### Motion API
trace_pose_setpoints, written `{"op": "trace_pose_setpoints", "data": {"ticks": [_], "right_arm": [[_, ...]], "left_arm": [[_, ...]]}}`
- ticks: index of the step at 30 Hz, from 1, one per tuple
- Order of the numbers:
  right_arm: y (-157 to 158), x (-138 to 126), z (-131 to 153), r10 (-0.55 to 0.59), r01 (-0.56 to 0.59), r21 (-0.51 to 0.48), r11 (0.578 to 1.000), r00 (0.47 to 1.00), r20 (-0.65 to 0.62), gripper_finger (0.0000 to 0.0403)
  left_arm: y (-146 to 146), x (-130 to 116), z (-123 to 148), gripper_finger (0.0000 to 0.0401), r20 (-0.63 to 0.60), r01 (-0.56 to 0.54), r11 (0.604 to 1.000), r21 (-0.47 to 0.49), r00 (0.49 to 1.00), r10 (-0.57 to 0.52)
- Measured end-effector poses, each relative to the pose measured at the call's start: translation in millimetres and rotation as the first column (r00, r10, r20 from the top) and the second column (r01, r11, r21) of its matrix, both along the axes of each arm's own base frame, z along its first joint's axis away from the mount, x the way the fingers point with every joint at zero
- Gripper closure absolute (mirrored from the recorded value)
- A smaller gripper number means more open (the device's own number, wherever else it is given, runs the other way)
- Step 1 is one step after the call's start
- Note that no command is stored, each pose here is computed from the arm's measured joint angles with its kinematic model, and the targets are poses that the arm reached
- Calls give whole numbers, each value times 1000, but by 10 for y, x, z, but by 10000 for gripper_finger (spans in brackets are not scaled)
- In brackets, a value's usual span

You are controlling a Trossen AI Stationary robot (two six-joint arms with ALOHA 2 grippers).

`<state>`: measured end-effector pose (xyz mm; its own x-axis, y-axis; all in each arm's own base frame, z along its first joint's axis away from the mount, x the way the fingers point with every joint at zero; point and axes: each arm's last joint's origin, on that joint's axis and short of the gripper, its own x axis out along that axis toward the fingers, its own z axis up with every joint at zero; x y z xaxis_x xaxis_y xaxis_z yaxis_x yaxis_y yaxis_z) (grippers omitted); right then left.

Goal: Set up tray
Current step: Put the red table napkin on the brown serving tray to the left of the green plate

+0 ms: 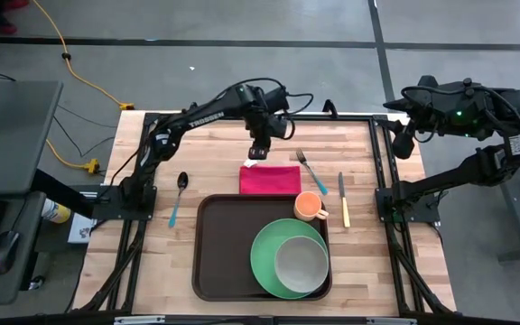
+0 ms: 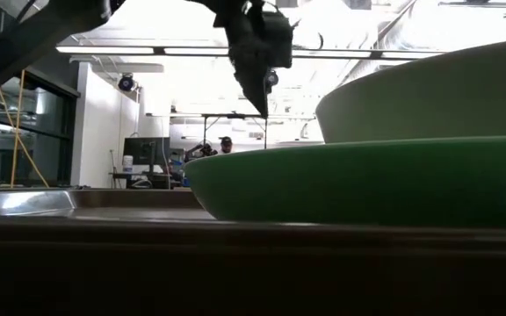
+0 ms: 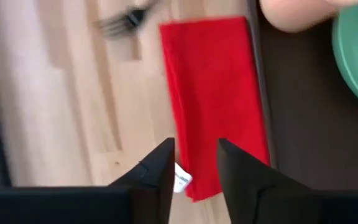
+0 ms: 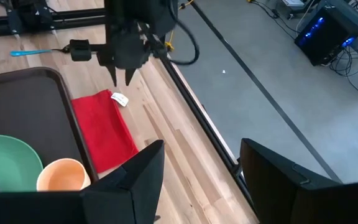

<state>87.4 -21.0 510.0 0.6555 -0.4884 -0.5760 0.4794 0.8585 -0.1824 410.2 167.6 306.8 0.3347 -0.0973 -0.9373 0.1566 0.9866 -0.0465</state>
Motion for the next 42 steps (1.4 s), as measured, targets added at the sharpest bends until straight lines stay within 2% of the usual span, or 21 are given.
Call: {"op": "trace_pose_setpoints", "data": {"ticks": [2, 8, 16, 22, 33, 37, 42], "right_arm": [[0, 1, 0, -1, 1, -1, 1000, 1000, 0, 212], [-1, 6, -1, -7, 7, 4, 1000, 1000, 2, 212], [-9, 6, 1, -49, 49, 9, 999, 999, 18, 212], [-8, 7, 1, -56, 56, 22, 998, 998, 25, 212], [-11, 31, -4, -67, 66, 31, 997, 997, 26, 212], [-15, 70, -11, -67, 66, 32, 997, 998, 17, 212], [-18, 111, -19, -62, 62, 33, 998, 998, 6, 212]], "left_arm": [[48, -17, -99, 228, -17, 20, 999, -30, 1000, -20], [103, -46, -467, 156, -102, 48, 998, -39, 993, -52], [176, -51, -824, 100, -86, -23, 992, -124, 996, 13], [220, -83, -1015, 91, -98, -63, 988, -141, 994, 50], [246, 26, -1327, 89, -130, -129, 983, -128, 985, 113], [235, 58, -1333, 91, -127, -142, 987, -75, 983, 131], [225, 53, -1332, 89, -138, -175, 980, -96, 977, 161]]}}
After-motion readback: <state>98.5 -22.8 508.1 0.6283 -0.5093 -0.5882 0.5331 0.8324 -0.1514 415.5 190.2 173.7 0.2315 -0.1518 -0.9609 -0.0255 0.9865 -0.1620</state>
